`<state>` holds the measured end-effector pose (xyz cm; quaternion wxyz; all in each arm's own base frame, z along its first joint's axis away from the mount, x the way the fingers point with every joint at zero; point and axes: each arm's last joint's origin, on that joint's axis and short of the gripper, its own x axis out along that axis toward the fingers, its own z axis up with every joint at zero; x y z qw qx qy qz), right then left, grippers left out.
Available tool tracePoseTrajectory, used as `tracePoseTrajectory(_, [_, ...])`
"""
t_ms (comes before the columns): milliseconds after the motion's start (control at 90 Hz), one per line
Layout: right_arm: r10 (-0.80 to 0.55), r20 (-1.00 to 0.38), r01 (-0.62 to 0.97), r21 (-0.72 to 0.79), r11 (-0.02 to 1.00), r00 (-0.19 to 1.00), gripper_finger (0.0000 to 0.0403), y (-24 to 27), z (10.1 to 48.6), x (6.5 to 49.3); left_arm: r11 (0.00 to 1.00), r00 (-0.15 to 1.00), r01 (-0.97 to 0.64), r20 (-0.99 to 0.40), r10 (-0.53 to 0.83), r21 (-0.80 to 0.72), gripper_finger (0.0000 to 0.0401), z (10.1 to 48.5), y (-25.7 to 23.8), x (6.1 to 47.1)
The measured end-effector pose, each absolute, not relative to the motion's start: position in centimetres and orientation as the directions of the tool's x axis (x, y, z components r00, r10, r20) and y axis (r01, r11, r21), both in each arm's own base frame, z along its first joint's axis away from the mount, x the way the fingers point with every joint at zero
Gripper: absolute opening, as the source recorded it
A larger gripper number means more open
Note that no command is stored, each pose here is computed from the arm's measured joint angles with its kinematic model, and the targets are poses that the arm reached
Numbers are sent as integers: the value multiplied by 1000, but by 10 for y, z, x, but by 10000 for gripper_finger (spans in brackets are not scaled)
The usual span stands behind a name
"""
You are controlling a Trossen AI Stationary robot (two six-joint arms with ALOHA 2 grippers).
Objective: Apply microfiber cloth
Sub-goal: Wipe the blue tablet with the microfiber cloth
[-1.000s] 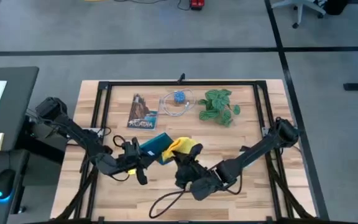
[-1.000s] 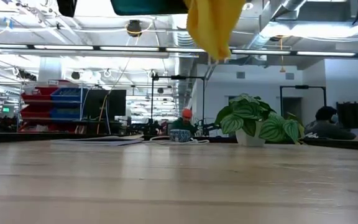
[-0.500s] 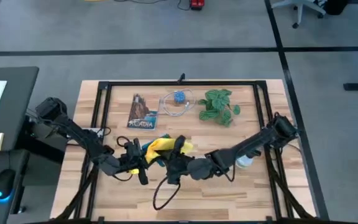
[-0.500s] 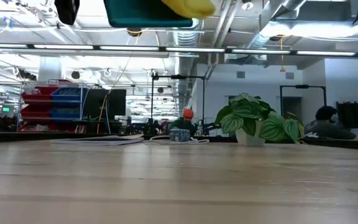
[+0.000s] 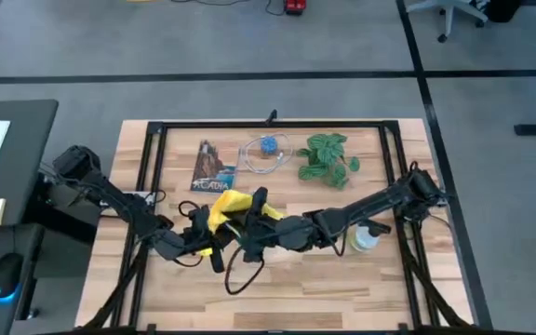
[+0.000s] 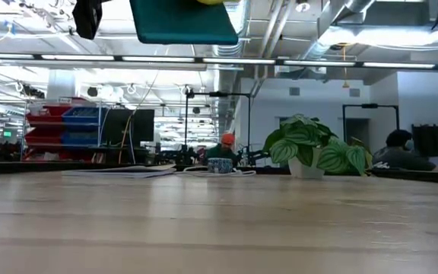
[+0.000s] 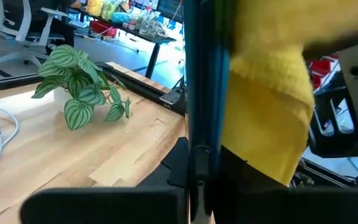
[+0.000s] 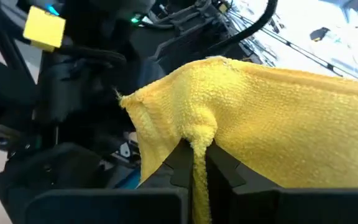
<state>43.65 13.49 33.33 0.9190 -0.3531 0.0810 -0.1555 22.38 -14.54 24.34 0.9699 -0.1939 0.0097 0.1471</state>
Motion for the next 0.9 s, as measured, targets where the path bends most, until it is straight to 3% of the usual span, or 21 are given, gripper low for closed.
tracePoseTrajectory(322, [-300, -294, 8, -701, 713, 907, 5, 153, 305, 424, 898, 961, -274, -83, 262, -344, 9, 242, -150, 221])
tracePoseTrajectory(578, [-458, -198, 135, -792, 596, 867, 5, 147, 333, 408, 889, 959, -280, -68, 275, -361, 9, 244, -150, 220])
tracePoseTrajectory(733, [-515, -137, 239, -766, 597, 846, 4, 144, 364, 388, 902, 969, -248, -77, 236, -353, 9, 243, -153, 219])
tracePoseTrajectory(900, [-501, -199, 217, -724, 654, 842, 4, 150, 358, 380, 915, 971, -238, -81, 224, -327, 9, 243, -155, 218])
